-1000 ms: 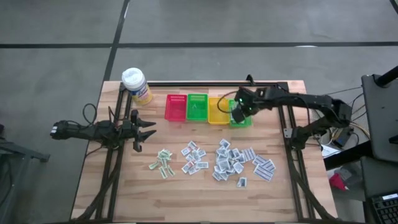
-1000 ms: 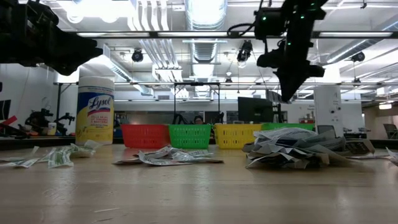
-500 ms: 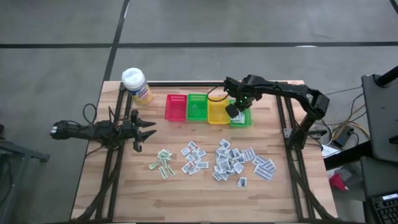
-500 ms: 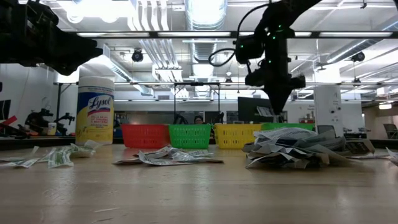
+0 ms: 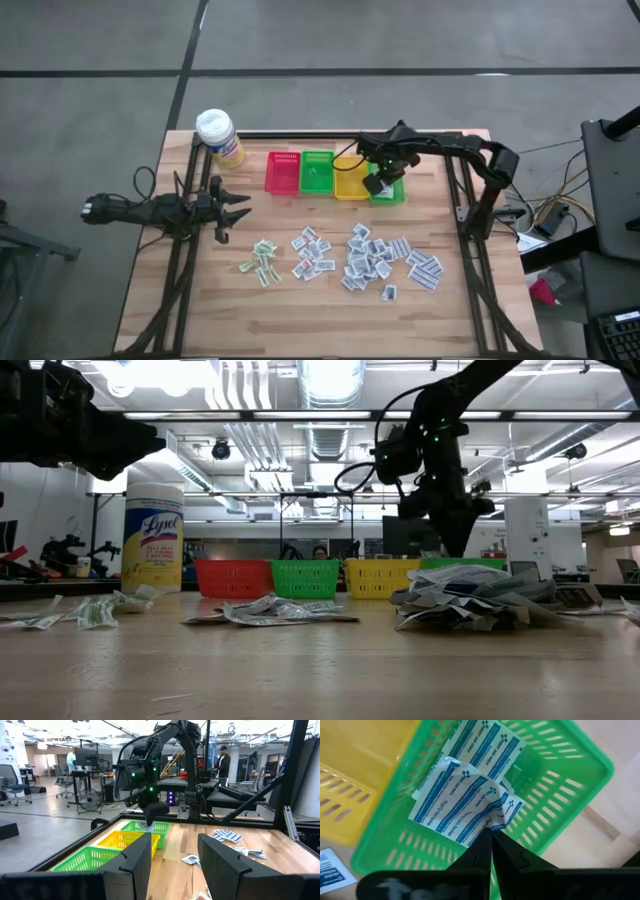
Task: Pick & Place First Aid Supplies
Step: Put the blue bandage into the right green bin
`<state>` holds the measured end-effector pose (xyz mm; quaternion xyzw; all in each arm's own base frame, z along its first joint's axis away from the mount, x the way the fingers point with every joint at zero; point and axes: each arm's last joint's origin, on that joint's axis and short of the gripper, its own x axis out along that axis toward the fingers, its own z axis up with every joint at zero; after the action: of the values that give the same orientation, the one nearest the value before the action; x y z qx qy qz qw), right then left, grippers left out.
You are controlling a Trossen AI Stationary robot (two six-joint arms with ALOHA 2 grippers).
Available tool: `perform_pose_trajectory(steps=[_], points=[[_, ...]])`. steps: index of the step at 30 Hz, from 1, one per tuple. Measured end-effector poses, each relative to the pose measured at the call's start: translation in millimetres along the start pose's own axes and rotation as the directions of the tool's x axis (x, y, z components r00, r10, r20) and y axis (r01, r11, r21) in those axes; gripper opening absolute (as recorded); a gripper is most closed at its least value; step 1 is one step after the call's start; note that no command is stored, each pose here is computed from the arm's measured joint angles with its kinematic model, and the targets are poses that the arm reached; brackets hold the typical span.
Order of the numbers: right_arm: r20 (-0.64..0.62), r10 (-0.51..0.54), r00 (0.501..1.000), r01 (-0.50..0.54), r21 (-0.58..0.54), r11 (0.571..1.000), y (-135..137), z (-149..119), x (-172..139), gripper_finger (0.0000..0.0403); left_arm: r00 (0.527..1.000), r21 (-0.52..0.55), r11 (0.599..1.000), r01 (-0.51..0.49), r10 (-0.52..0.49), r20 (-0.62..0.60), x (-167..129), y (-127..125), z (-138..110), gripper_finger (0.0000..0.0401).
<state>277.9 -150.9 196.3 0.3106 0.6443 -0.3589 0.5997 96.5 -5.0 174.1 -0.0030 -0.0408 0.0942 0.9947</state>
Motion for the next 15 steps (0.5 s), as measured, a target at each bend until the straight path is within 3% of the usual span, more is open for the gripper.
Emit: perform_pose_trajectory(steps=[15], points=[[-0.001, -0.025, 1.0, 0.025, -0.039, 0.999, -0.7, -0.2, 4.1, 0.0013, 1.0, 0.0, 1.0, 0.001, -0.001, 0.001, 0.0, 0.0, 0.1, 0.0158]])
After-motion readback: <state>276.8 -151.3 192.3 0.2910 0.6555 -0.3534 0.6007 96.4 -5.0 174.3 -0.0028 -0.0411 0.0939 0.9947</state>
